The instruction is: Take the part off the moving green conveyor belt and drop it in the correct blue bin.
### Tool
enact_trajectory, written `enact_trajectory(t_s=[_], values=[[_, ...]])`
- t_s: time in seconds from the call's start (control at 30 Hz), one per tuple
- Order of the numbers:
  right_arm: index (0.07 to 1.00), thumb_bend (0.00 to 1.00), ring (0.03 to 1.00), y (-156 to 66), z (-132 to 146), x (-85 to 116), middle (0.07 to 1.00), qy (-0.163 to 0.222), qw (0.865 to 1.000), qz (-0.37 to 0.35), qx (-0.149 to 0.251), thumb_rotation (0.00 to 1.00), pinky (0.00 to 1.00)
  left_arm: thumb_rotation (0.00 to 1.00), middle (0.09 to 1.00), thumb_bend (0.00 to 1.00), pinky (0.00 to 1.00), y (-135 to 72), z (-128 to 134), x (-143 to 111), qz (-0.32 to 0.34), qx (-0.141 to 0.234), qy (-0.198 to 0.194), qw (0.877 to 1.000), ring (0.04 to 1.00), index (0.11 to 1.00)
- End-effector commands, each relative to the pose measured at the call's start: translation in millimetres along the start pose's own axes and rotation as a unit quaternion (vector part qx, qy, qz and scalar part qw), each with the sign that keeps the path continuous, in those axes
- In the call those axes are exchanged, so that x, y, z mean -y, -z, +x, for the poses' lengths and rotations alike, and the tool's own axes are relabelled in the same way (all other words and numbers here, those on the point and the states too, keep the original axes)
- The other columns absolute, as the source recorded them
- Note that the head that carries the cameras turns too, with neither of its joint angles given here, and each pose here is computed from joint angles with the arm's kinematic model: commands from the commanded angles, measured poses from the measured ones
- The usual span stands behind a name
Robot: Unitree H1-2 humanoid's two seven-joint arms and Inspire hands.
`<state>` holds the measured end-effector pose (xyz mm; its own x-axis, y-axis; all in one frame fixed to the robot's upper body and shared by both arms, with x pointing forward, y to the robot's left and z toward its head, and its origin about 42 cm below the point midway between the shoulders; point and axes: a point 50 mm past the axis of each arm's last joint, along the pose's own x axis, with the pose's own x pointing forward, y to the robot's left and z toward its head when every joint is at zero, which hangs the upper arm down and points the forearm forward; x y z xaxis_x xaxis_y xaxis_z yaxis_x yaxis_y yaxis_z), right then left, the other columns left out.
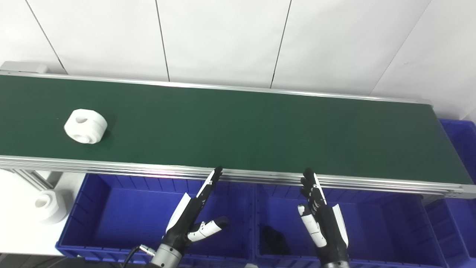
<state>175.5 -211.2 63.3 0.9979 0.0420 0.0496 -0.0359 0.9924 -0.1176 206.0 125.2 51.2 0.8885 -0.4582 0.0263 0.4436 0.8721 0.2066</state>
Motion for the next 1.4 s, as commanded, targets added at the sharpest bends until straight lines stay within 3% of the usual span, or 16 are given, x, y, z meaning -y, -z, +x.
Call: enact_trajectory(t_s=[0.0, 0.67, 1.0, 1.37], values=[[1.000, 0.71, 0.979, -11.2, 3.4, -0.7, 0.987, 0.004, 0.999, 0.001, 0.039, 0.87, 0.95, 0.86, 1.000, 0.77, 1.00, -11.8, 7.7, -4.9, 0.003, 0.034, -0.004, 0.999, 1.000, 1.000], [0.999, 0.71, 0.978, -9.3, 2.7, -0.4, 0.981, 0.000, 0.999, 0.000, 0.037, 0.88, 0.96, 0.86, 1.000, 0.78, 1.00, -9.4, 7.4, -3.5, 0.004, 0.030, -0.004, 1.000, 1.000, 1.000], [1.000, 0.70, 0.996, 16.3, -18.7, 22.6, 0.993, -0.003, 1.000, -0.003, 0.028, 0.88, 0.97, 0.79, 1.000, 0.79, 1.00, 4.1, 3.6, 23.0, -0.003, 0.035, 0.000, 0.999, 1.000, 1.000], [0.989, 0.71, 0.962, 27.9, -22.5, 28.2, 0.973, 0.004, 1.000, -0.005, 0.010, 0.88, 0.93, 0.75, 1.000, 0.82, 0.96, 7.3, 5.9, 25.4, 0.007, 0.041, -0.008, 0.999, 1.000, 1.000]])
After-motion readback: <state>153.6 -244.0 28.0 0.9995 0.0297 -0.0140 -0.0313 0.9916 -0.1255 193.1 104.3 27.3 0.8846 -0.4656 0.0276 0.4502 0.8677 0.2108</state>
